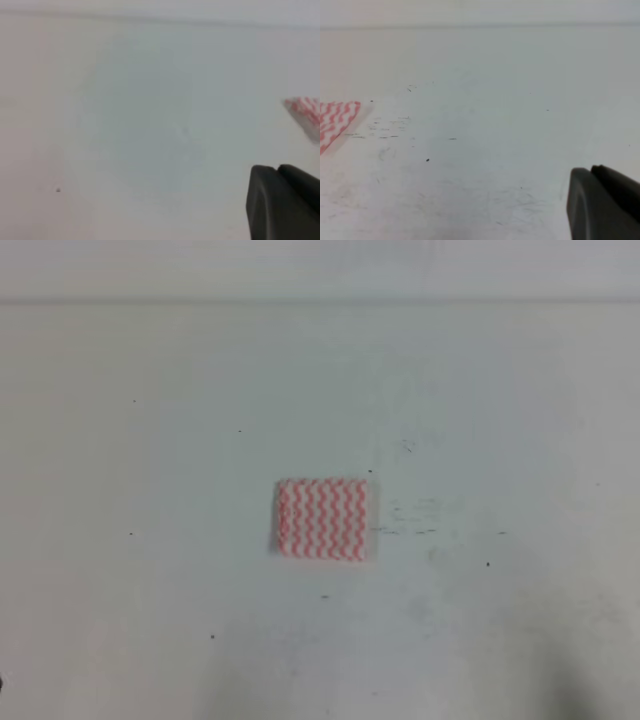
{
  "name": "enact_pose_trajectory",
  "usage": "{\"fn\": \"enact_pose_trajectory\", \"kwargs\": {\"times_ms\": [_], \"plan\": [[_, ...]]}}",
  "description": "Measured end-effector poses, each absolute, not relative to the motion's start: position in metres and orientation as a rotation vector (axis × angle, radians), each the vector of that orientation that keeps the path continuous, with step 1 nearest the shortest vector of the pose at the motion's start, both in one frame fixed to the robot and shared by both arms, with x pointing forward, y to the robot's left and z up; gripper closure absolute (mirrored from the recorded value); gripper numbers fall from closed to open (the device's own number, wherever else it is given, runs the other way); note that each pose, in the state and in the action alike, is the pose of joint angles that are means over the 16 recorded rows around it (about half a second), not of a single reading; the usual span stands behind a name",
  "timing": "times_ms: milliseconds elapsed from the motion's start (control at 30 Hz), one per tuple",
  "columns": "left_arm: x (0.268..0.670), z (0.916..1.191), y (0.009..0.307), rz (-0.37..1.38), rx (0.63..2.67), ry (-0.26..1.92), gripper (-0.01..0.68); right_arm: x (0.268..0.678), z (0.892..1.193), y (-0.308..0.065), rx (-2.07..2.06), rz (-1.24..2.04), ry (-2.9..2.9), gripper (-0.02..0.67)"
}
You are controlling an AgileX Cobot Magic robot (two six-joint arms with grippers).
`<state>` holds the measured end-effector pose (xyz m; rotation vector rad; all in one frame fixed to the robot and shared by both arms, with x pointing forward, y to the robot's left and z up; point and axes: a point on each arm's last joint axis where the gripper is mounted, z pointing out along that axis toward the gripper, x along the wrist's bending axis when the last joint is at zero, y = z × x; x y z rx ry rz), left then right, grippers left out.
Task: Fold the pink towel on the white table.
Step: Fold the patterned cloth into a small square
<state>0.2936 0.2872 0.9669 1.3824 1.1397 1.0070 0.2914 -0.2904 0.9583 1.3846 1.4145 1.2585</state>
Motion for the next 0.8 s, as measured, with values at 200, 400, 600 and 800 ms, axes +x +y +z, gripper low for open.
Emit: {"fn": "enact_pose_trajectory", "kwargs": {"times_ms": [200,400,600,800], "plan": [[0.2907,0.956,0.2887,0.956,1.426,1.27,0.681,0.2914,0.9577,-0.2904,1.386,1.26,1.414,0.665],[0.2904,0.9545,0.2888,0.957,1.445,1.28,0.681,0.2915,0.9569,-0.2903,1.387,1.263,1.412,0.665],[0.2903,0.9543,0.2887,0.959,1.449,1.276,0.68,0.2915,0.9568,-0.2903,1.387,1.265,1.411,0.665],[0.2902,0.9541,0.2887,0.96,1.448,1.275,0.68,0.2916,0.9564,-0.2903,1.387,1.266,1.41,0.665]]}}
